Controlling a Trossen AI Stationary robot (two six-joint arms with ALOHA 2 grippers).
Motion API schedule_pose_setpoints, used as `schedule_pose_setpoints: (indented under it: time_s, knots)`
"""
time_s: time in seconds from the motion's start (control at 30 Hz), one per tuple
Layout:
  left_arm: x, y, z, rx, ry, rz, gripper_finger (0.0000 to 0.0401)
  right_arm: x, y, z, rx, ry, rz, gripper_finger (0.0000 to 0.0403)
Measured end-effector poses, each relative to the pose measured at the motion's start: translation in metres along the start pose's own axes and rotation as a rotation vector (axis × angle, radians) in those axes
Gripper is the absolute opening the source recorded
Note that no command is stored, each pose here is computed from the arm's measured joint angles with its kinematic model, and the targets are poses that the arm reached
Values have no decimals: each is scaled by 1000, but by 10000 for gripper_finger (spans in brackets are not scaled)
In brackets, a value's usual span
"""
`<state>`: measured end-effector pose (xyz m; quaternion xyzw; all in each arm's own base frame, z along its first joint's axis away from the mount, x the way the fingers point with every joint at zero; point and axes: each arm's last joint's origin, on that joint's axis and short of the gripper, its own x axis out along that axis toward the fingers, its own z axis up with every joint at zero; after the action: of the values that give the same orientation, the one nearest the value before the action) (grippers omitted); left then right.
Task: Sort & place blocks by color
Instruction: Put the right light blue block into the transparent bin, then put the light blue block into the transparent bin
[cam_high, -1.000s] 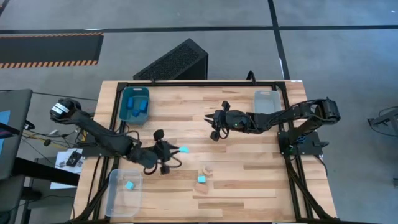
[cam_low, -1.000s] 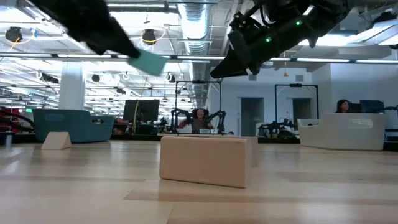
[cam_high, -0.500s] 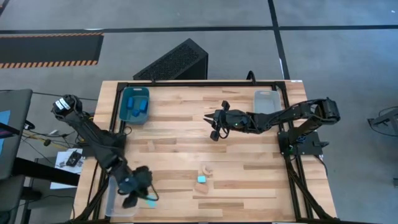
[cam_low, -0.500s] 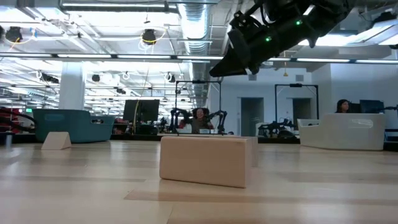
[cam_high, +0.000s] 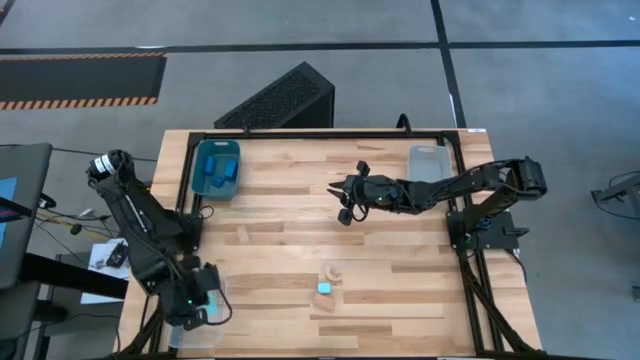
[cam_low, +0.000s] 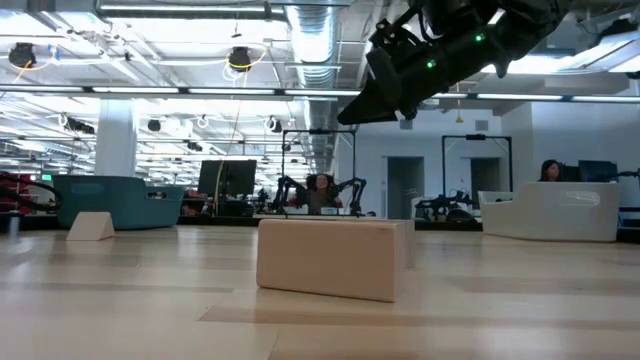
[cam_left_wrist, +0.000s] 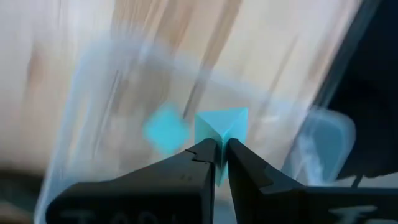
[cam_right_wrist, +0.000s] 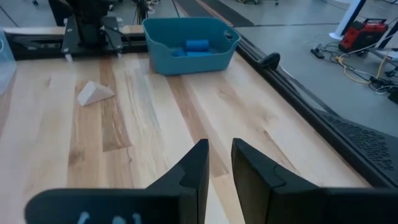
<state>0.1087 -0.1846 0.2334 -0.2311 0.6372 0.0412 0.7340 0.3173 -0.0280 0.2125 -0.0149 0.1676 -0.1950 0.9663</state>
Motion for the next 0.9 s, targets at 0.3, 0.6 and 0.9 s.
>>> schedule_pose_setpoints:
  time_s: [0.3, 0.6, 0.9]
  knots:
    - [17, 17, -15, -116, 52, 98, 36, 0, 0, 0, 3, 0, -1, 93]
    - [16, 21, -13, -77, -12, 151, 146, -2, 2, -15, 88, 147, -7, 93]
    - [15, 14, -4, 119, -345, 112, 187, -9, 34, -15, 78, 103, 89, 93]
